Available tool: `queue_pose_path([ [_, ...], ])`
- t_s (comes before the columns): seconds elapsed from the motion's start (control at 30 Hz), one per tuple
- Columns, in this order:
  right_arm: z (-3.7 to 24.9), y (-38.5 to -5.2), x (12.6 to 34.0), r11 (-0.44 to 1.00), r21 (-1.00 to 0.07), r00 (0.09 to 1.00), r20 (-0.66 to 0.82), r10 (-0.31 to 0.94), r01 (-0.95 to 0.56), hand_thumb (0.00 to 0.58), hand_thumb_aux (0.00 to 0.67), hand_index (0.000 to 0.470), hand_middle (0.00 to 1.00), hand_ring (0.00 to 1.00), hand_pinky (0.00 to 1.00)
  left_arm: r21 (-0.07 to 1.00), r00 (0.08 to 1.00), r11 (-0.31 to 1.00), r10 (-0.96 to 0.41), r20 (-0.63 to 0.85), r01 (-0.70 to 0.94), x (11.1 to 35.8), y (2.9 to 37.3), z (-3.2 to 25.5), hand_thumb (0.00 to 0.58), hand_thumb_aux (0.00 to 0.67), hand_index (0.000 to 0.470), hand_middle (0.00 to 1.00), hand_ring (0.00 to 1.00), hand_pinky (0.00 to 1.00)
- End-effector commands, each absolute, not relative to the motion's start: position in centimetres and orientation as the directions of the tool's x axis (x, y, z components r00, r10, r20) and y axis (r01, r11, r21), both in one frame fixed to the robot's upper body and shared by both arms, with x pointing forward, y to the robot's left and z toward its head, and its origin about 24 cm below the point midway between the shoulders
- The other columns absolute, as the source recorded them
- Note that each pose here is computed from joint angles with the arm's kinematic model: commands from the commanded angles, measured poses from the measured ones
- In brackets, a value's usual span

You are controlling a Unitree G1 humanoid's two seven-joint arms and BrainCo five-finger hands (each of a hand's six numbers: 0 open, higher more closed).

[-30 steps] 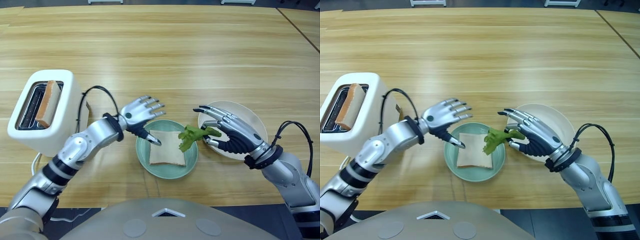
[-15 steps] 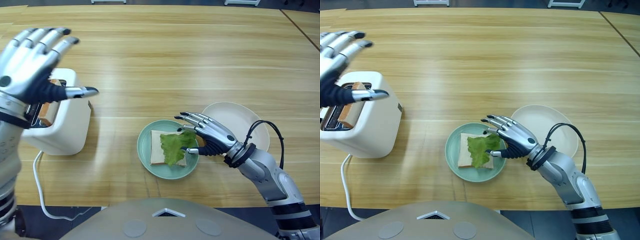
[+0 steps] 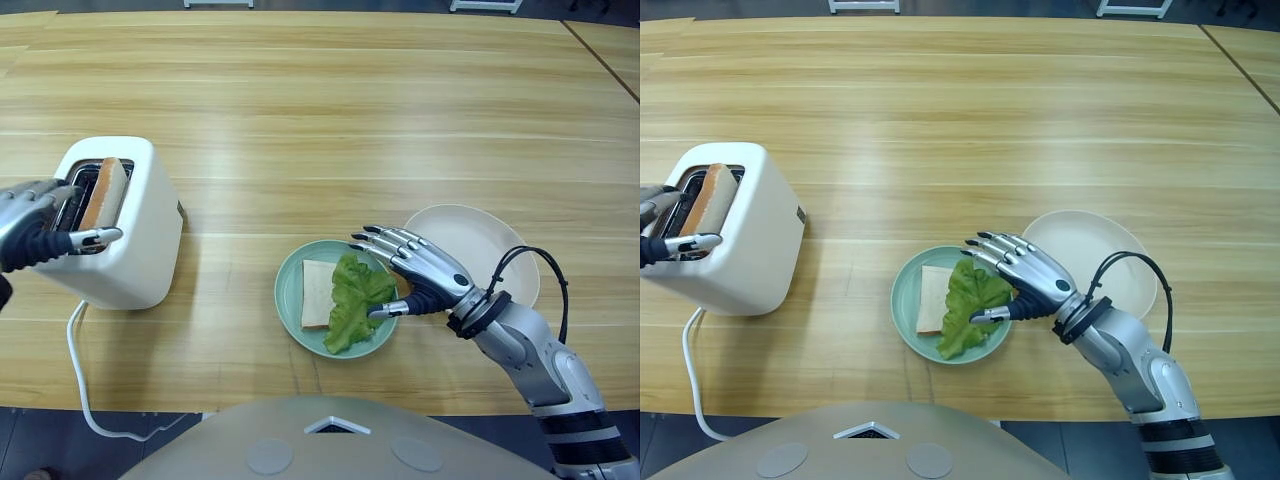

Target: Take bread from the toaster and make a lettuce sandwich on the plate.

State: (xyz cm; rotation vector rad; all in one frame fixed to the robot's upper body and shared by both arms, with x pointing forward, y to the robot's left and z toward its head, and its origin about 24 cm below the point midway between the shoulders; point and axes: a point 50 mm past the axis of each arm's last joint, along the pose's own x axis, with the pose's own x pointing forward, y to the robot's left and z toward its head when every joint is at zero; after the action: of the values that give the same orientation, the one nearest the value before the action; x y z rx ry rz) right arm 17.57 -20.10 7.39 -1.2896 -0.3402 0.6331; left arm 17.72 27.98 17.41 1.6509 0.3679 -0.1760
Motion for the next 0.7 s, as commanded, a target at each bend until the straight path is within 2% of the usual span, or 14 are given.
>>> queue_pose_path([
  [0.03,7.1,-20.6,17.2,0.137,-0.96,0.809,-0.125,0.574,-0.245,0.0,0.0,0.0,0.0,0.0,0.0,0.927,0.926,-0.057,0.09,-0.366,0.371,18.7,26.7,16.6,0.0,0.0,0.0,0.0,0.0,0.0],
  [0.13,6.6,-20.9,17.2,0.085,-0.964,0.809,-0.161,0.566,-0.252,0.0,0.0,0.0,0.0,0.0,0.0,0.937,0.936,-0.044,0.079,-0.343,0.347,18.9,26.1,17.1,0.0,0.0,0.0,0.0,0.0,0.0],
  [0.17,6.4,-21.0,17.2,0.06,-0.966,0.806,-0.174,0.566,-0.252,0.0,0.0,0.0,0.0,0.0,0.0,0.942,0.941,-0.04,0.085,-0.328,0.332,19.0,26.0,17.3,0.036,0.021,0.015,0.0,0.0,0.0],
  [0.2,6.3,-21.0,17.3,0.044,-0.967,0.804,-0.183,0.567,-0.251,0.058,0.034,0.024,0.0,0.0,0.0,0.946,0.944,-0.038,0.093,-0.316,0.321,18.9,26.0,17.5,0.301,0.205,0.144,0.0,0.0,0.0],
  [0.23,6.2,-21.2,17.4,0.023,-0.97,0.804,-0.187,0.564,-0.242,0.209,0.134,0.094,0.0,0.0,0.0,0.954,0.95,-0.038,0.107,-0.292,0.297,19.0,26.1,17.8,0.514,0.444,0.311,0.0,0.0,0.0],
  [0.27,6.0,-21.4,17.4,-0.003,-0.972,0.807,-0.196,0.558,-0.235,0.36,0.257,0.181,0.0,0.0,0.0,0.963,0.958,-0.039,0.121,-0.261,0.268,19.2,26.2,18.2,0.575,0.607,0.426,0.0,0.0,0.0],
  [0.3,5.9,-21.6,17.4,-0.024,-0.973,0.808,-0.203,0.552,-0.228,0.417,0.315,0.221,0.0,0.0,0.0,0.969,0.963,-0.039,0.129,-0.238,0.244,19.3,26.3,18.5,0.58,0.67,0.47,0.0,0.0,0.0],
  [0.37,5.6,-21.9,17.4,-0.068,-0.973,0.808,-0.22,0.547,-0.219,0.489,0.405,0.284,0.0,0.0,0.0,0.976,0.969,-0.035,0.129,-0.21,0.216,19.5,26.2,18.7,0.58,0.67,0.47,0.0,0.0,0.0],
  [0.43,5.4,-22.0,17.3,-0.092,-0.973,0.806,-0.226,0.548,-0.21,0.524,0.462,0.324,0.0,0.0,0.0,0.979,0.972,-0.017,0.125,-0.201,0.205,19.6,25.9,18.6,0.58,0.67,0.47,0.31,0.31,0.31],
  [0.47,5.3,-21.9,17.3,-0.098,-0.973,0.805,-0.226,0.549,-0.207,0.543,0.502,0.352,0.0,0.0,0.0,0.979,0.972,-0.006,0.124,-0.199,0.201,19.6,25.9,18.5,0.58,0.67,0.47,0.84,0.84,0.84],
  [0.5,5.1,-21.8,17.3,-0.103,-0.973,0.802,-0.228,0.552,-0.205,0.565,0.562,0.394,0.0,0.0,0.0,0.981,0.973,0.007,0.123,-0.195,0.195,19.5,25.8,18.4,0.58,0.67,0.47,1.0,1.0,1.0],
  [0.57,4.7,-21.7,17.1,-0.113,-0.971,0.795,-0.239,0.557,-0.213,0.573,0.596,0.418,0.0,0.0,0.0,0.983,0.976,0.022,0.119,-0.182,0.181,19.4,25.7,18.4,0.58,0.67,0.47,1.0,1.0,1.0],
  [0.67,4.1,-21.5,16.8,-0.122,-0.966,0.783,-0.255,0.567,-0.226,0.55,0.518,0.363,0.0,0.0,0.0,0.989,0.982,0.025,0.117,-0.151,0.149,19.5,25.7,18.9,0.58,0.67,0.47,1.0,1.0,1.0],
  [0.7,4.0,-21.5,16.7,-0.123,-0.966,0.781,-0.257,0.57,-0.228,0.564,0.557,0.391,0.0,0.0,0.0,0.99,0.983,0.024,0.116,-0.141,0.139,19.5,25.7,19.1,0.58,0.67,0.47,1.0,1.0,1.0],
])
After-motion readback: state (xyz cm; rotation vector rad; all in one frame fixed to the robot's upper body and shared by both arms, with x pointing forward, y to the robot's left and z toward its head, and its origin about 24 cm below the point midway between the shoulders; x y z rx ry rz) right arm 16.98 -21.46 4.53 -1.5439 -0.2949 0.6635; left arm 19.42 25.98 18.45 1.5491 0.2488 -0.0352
